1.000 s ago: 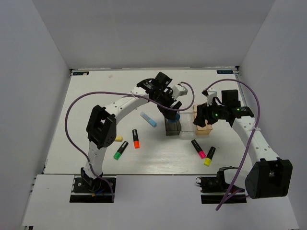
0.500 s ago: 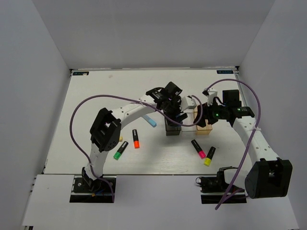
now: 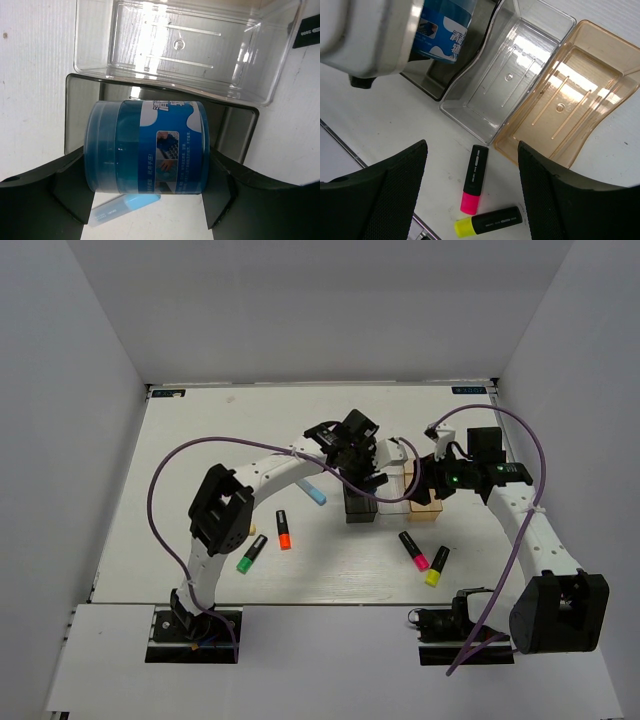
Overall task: Sort the stationery into containers
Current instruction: Place the stationery in the storage box.
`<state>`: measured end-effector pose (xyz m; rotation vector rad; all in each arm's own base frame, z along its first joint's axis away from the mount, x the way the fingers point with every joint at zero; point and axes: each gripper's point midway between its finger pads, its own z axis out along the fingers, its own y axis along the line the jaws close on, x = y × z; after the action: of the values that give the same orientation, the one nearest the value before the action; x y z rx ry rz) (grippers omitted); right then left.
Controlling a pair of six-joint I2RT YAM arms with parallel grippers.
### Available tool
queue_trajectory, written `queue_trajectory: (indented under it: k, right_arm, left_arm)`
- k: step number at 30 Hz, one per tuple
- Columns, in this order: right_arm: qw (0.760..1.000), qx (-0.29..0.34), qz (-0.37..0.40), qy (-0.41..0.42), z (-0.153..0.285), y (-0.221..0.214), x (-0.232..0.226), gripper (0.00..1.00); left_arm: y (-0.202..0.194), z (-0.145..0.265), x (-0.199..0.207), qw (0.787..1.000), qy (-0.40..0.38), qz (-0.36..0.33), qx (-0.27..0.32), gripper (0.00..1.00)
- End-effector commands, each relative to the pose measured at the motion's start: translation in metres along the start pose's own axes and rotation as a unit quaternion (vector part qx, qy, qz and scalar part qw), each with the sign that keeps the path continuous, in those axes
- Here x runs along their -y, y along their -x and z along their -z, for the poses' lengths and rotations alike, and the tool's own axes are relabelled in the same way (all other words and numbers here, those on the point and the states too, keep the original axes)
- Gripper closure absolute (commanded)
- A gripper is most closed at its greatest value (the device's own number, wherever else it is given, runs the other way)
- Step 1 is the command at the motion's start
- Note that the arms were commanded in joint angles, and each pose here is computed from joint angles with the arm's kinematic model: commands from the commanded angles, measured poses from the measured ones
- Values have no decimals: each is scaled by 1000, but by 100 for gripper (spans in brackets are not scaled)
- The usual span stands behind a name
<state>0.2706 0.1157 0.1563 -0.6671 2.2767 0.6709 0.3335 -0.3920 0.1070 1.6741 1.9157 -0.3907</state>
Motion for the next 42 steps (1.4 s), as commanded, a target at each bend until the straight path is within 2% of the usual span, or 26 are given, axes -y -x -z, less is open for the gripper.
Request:
queue_trajectory:
  k: [1,6,7,9,11,16,18,23,27,30,32,36,37,39,40,41,42]
  right_arm:
    - [1000,3,0,14,2,-1,-4,25]
    - [1000,4,-4,14,3,-2,-3,25]
    - [1000,7,-1,13,4,-1,-3,25]
    - [1000,5,-4,15,3,-2,-3,25]
    - [1000,5,-5,15,4,-2,-3,25]
    - [1000,6,-6,15,4,-2,-1,23]
    - [1000,5,-8,16,4,-3,-1,23]
    - [1000,5,-11,15,4,-3,1,23]
    - [1000,4,-13,14,4,-4,2,23]
    - [1000,6,-18,12,5,-4,4,23]
    - [1000,3,-18,13,4,-5,4,23]
    - [1000,5,-21,9,5,-6,6,23]
    - [1000,6,-20,8,6,-5,6,23]
    - [1000,6,-20,8,6,-6,7,23]
    - [1000,7,-19,8,6,-4,6,23]
    - [1000,7,-16,10,6,-4,5,23]
    - [1000,6,-17,9,6,-6,7,23]
  left_arm:
    - [17,4,-13,999,19,-12,25,83]
    - [10,-1,-12,1000,15,1,19,72]
    - [8,-2,-12,1000,15,3,16,65]
    - [8,-2,-11,1000,17,8,16,60]
    - [9,0,-14,1000,23,8,18,43]
    - [14,7,-17,999,37,9,25,25]
    - [15,10,-19,999,41,10,26,25]
    - [13,13,-18,999,42,15,23,15]
    - [15,15,-14,999,41,15,26,13]
    - [17,17,-13,999,44,13,26,6]
    - [21,20,-12,998,46,13,33,6]
    - [27,36,-12,997,57,40,44,24]
    - [39,58,-14,994,73,45,68,51]
    - [30,78,-21,983,125,108,75,89]
    - [26,84,-18,975,136,159,79,100]
    - [14,115,-41,951,230,194,73,100]
    - [-14,122,-32,934,251,247,57,100]
